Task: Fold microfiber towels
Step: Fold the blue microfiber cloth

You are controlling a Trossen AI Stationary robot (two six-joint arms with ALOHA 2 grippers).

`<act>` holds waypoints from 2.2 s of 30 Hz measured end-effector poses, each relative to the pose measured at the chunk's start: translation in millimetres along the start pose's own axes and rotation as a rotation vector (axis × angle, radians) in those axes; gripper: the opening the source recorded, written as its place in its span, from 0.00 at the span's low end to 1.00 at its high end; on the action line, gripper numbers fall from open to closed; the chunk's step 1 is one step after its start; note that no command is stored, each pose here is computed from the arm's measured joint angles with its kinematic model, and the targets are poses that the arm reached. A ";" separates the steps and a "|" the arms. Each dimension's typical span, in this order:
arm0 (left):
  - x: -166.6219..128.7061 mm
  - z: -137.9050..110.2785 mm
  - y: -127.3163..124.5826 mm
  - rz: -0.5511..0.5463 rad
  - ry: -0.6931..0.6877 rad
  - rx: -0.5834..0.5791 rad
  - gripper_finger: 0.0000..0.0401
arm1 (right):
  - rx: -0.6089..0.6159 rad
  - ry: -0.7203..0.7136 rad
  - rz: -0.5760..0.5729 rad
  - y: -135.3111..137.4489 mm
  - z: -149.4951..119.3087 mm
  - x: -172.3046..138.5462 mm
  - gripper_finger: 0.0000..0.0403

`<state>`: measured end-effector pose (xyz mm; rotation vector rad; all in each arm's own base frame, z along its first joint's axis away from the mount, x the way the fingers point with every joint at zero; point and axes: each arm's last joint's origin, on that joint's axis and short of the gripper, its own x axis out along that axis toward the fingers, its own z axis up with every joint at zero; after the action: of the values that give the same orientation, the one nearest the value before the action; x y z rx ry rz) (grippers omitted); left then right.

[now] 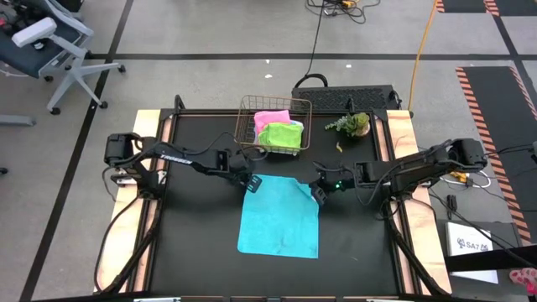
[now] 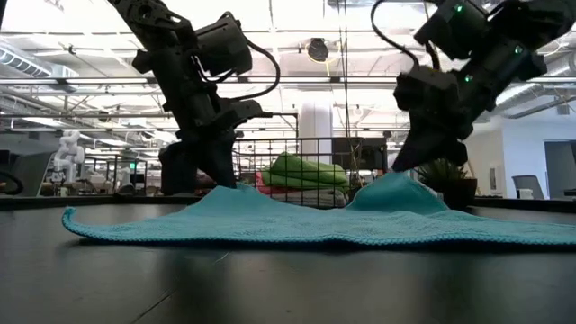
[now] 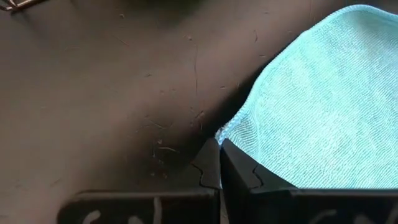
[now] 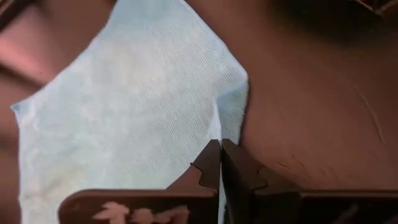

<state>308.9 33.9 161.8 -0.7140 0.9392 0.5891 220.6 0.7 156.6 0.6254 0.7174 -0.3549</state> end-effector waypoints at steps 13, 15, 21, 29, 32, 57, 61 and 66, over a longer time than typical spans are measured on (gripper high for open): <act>-3.5 -12.9 -14.8 -0.034 0.033 0.035 0.00 | -0.004 0.027 0.068 19.8 -7.5 -3.9 0.00; -5.8 -15.1 -20.6 -0.047 0.038 0.049 0.00 | -0.008 0.041 0.091 26.2 -10.7 -5.6 0.00; -21.3 -22.5 -39.8 -0.030 0.110 0.125 0.00 | -0.008 0.069 0.154 49.4 -14.9 -14.0 0.00; -48.9 -37.7 -58.0 0.065 0.239 0.255 0.00 | 0.011 0.147 0.214 73.7 -25.4 -26.2 0.00; -53.6 -44.0 -65.6 0.047 0.242 0.285 0.00 | 0.043 0.175 0.229 78.9 -32.9 -29.3 0.00; -73.3 -127.9 -116.8 -0.079 0.147 0.126 0.00 | 0.111 0.330 0.337 116.7 -98.4 -39.4 0.00; -64.1 -144.8 -121.2 -0.060 0.165 0.105 0.00 | 0.087 0.332 0.339 121.1 -111.6 -32.5 0.00; -44.2 -167.0 -125.1 -0.031 0.231 0.118 0.00 | 0.070 0.346 0.325 122.2 -121.2 -23.1 0.00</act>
<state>293.7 -178.7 169.3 -0.6987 1.1652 0.4257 205.2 173.6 151.6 0.8680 0.9179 0.0321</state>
